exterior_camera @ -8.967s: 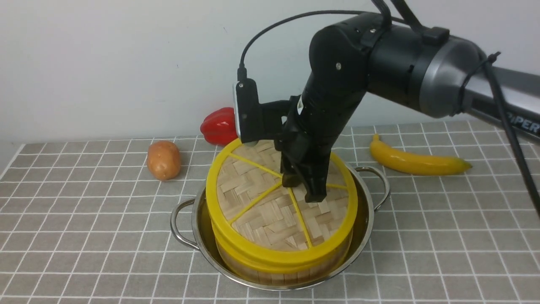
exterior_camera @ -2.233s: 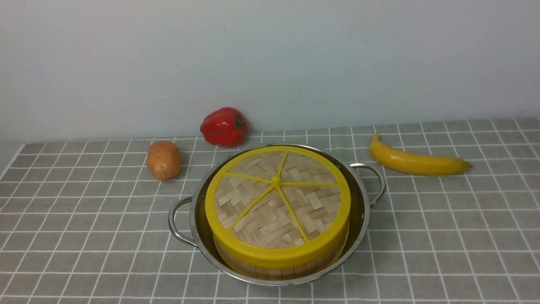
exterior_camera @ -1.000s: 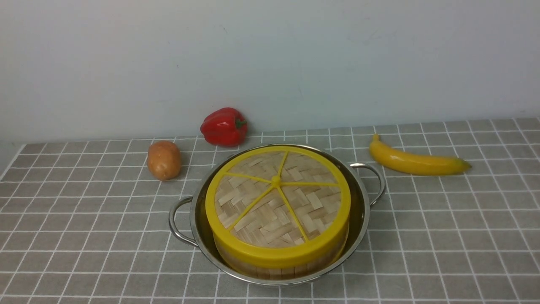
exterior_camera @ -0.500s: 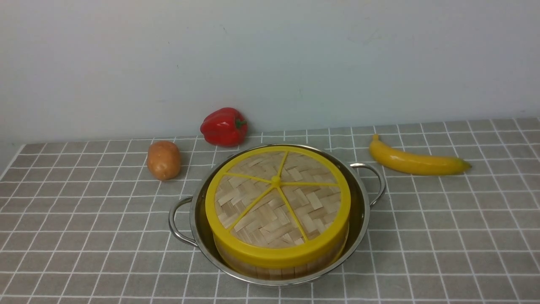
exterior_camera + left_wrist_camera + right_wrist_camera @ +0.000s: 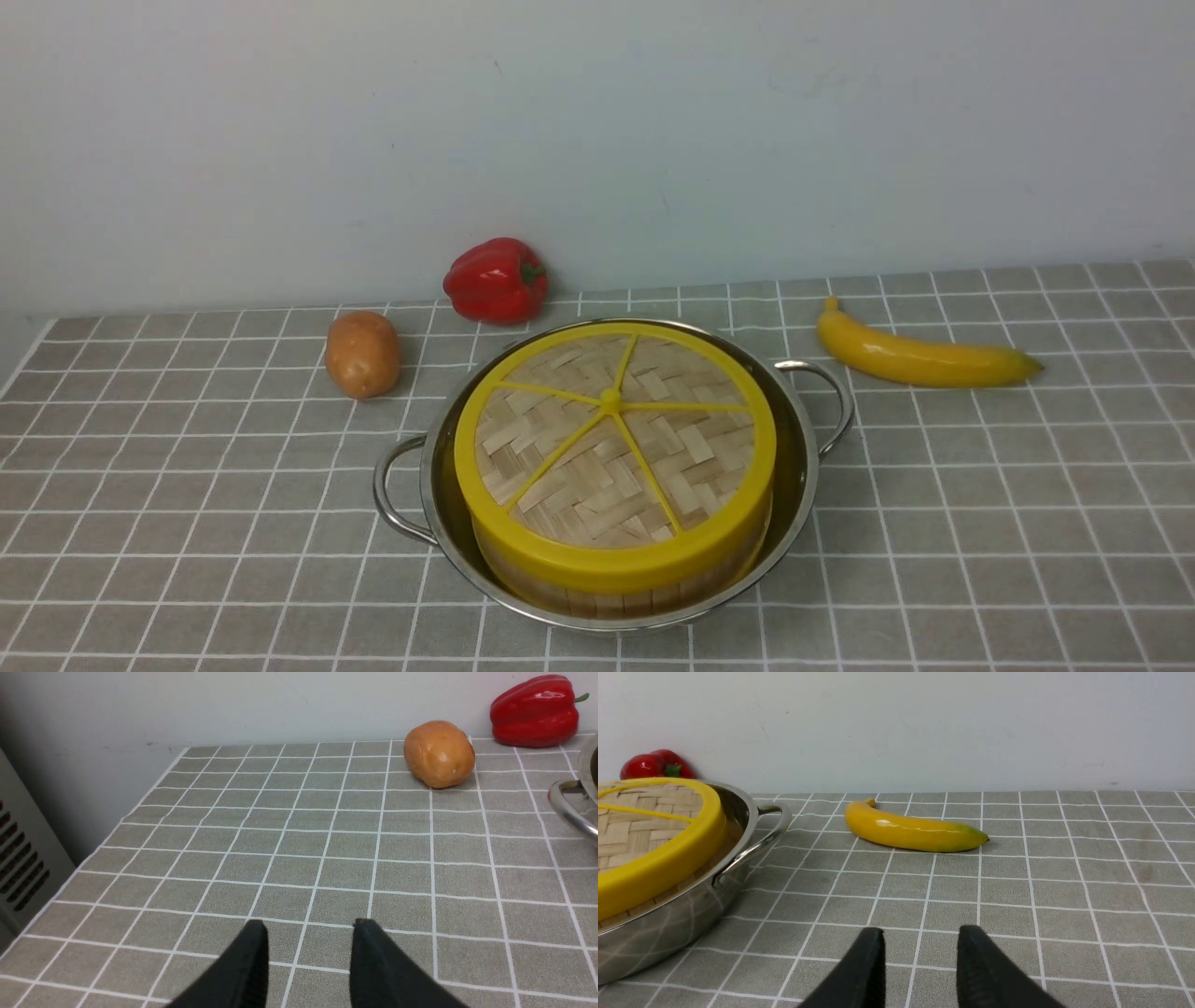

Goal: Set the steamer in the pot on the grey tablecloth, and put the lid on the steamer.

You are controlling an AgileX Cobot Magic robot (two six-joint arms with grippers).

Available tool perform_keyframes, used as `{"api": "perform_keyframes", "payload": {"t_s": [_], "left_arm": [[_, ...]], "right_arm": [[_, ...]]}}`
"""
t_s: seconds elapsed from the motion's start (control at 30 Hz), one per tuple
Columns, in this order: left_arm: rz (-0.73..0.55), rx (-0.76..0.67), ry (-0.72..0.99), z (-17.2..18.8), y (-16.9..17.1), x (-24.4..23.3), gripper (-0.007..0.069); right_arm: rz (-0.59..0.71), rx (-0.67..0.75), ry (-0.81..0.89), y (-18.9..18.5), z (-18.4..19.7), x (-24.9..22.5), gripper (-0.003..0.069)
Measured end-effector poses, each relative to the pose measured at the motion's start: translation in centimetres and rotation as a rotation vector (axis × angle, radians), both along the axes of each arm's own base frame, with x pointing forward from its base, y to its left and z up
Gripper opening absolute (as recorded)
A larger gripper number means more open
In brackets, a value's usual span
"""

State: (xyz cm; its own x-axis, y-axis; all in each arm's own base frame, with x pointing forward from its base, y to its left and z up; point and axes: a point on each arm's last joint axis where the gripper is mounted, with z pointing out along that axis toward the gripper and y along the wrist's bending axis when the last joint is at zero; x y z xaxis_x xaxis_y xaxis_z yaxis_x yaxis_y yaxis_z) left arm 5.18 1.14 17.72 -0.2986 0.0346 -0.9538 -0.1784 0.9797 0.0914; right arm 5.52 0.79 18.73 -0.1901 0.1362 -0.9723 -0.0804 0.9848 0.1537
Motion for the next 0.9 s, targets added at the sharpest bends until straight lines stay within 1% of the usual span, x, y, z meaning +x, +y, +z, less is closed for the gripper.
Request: {"api": "perform_keyframes", "payload": {"t_s": [0.9], "left_arm": [[0.0, 0.0, 0.0, 0.0, 0.0, 0.0, 0.0243]], "right_arm": [[-0.005, 0.026, 0.0, -0.01, 0.03, 0.01, 0.024]]}}
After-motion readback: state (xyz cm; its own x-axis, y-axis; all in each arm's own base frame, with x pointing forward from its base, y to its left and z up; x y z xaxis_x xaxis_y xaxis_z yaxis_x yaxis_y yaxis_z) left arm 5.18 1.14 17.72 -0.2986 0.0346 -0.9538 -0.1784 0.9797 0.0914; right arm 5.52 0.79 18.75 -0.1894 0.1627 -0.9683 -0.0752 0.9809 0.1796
